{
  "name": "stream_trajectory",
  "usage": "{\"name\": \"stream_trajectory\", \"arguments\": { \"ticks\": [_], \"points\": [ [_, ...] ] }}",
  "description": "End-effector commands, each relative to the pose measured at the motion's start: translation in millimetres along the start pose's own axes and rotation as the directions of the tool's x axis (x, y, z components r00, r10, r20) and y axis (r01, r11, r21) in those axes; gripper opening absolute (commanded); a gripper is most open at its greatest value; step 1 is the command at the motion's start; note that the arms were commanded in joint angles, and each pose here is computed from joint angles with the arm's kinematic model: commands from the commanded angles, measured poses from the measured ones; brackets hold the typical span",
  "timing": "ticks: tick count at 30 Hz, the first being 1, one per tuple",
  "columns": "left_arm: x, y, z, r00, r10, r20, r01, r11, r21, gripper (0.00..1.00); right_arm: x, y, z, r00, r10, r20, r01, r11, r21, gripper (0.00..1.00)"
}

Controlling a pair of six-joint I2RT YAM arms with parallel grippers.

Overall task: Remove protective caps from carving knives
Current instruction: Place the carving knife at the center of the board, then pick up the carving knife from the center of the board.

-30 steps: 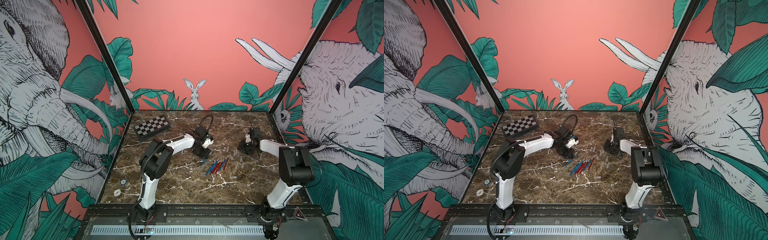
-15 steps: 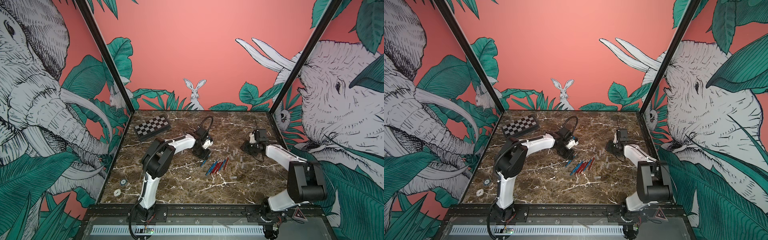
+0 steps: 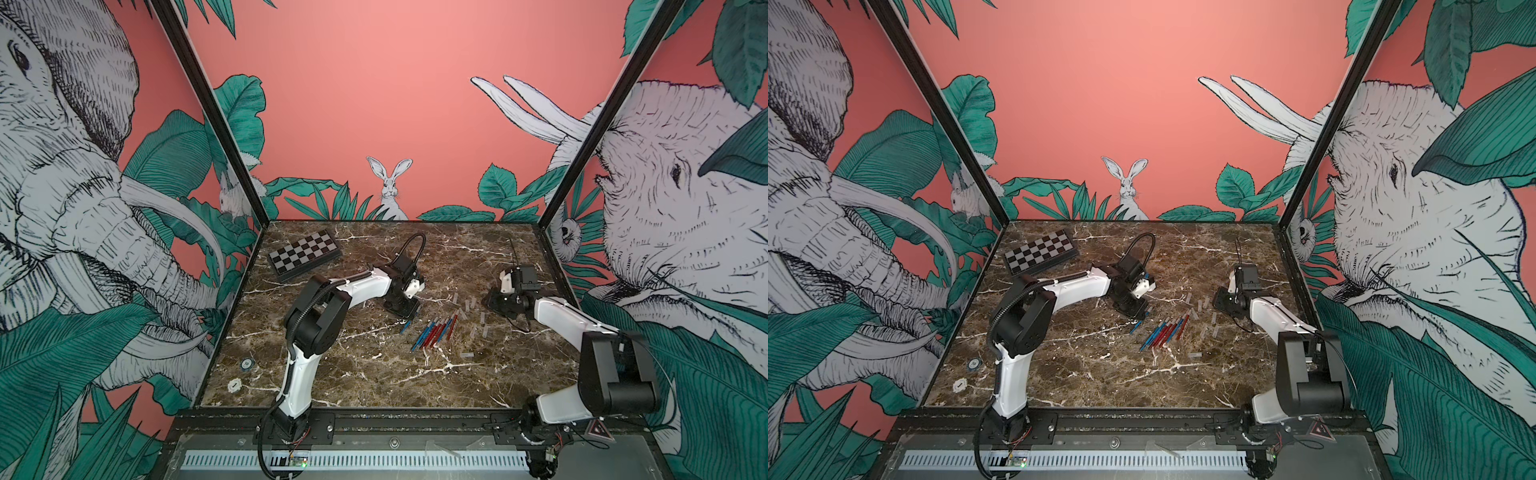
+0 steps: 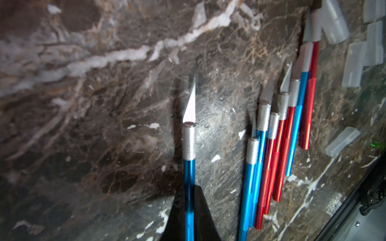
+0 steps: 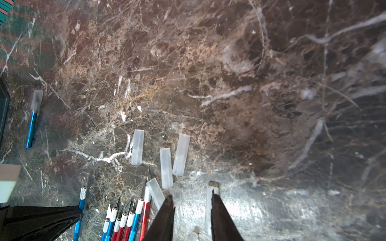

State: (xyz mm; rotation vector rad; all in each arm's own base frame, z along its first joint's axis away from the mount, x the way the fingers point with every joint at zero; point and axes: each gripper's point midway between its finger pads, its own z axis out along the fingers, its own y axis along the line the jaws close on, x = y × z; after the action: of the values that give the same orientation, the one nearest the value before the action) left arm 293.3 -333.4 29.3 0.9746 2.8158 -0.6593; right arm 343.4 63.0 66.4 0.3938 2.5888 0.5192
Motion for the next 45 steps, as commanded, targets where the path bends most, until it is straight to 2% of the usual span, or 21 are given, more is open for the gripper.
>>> {"name": "stream_trajectory", "arguments": {
  "ticks": [1, 9, 14, 18, 23, 25, 26, 27, 29, 32, 37, 40, 45],
  "points": [
    [1, 2, -5, 1.0, -0.022, -0.006, 0.022, 1.0, -0.015, 0.08, -7, 2, -5, 0.999, -0.023, 0.036, 0.023, 1.0, -0.011, 0.3],
    [-2, 0, -14, 1.0, -0.019, 0.012, 0.019, 1.0, -0.023, 0.32, -5, 2, -5, 0.999, -0.015, 0.035, 0.015, 1.0, -0.021, 0.3],
    [-21, -15, -50, 0.995, 0.021, 0.094, -0.019, 1.0, -0.022, 0.48, -10, 7, -16, 0.998, -0.023, 0.06, 0.025, 0.999, -0.027, 0.31],
    [-42, -23, -86, 0.981, 0.086, 0.176, -0.075, 0.995, -0.065, 0.67, -15, 13, -31, 0.995, -0.035, 0.089, 0.038, 0.999, -0.031, 0.31],
    [-68, 14, -130, 0.959, 0.071, 0.273, -0.039, 0.992, -0.121, 0.76, -25, 7, -55, 0.983, -0.033, 0.183, 0.033, 0.999, 0.006, 0.44],
    [-74, 33, -140, 0.954, 0.047, 0.295, -0.007, 0.991, -0.136, 0.81, -27, 5, -63, 0.978, -0.024, 0.205, 0.023, 1.0, 0.008, 0.53],
    [-75, 44, -143, 0.953, 0.038, 0.299, 0.007, 0.989, -0.147, 0.87, -28, 3, -66, 0.977, -0.023, 0.212, 0.02, 1.0, 0.016, 0.62],
    [-77, 53, -147, 0.951, 0.032, 0.307, 0.019, 0.987, -0.162, 0.98, -28, 0, -68, 0.976, -0.023, 0.216, 0.017, 0.999, 0.03, 0.69],
    [-78, 75, -150, 0.952, 0.026, 0.305, 0.04, 0.977, -0.208, 0.99, -27, -8, -73, 0.974, -0.024, 0.224, 0.01, 0.998, 0.065, 0.83],
    [-79, 104, -150, 0.957, -0.008, 0.289, 0.081, 0.967, -0.243, 0.99, -25, -20, -79, 0.971, -0.01, 0.239, -0.014, 0.995, 0.1, 0.98],
    [-79, 144, -145, 0.96, -0.064, 0.273, 0.14, 0.953, -0.268, 0.99, -18, -36, -81, 0.974, -0.006, 0.228, -0.031, 0.987, 0.159, 0.99],
    [-80, 163, -142, 0.967, -0.058, 0.247, 0.139, 0.936, -0.325, 0.98, -17, -35, -80, 0.973, -0.013, 0.232, -0.023, 0.988, 0.15, 0.99],
    [-82, 182, -131, 0.972, -0.047, 0.232, 0.134, 0.918, -0.374, 0.87, -14, -39, -77, 0.975, -0.013, 0.223, -0.023, 0.987, 0.157, 0.99]
  ]
}}
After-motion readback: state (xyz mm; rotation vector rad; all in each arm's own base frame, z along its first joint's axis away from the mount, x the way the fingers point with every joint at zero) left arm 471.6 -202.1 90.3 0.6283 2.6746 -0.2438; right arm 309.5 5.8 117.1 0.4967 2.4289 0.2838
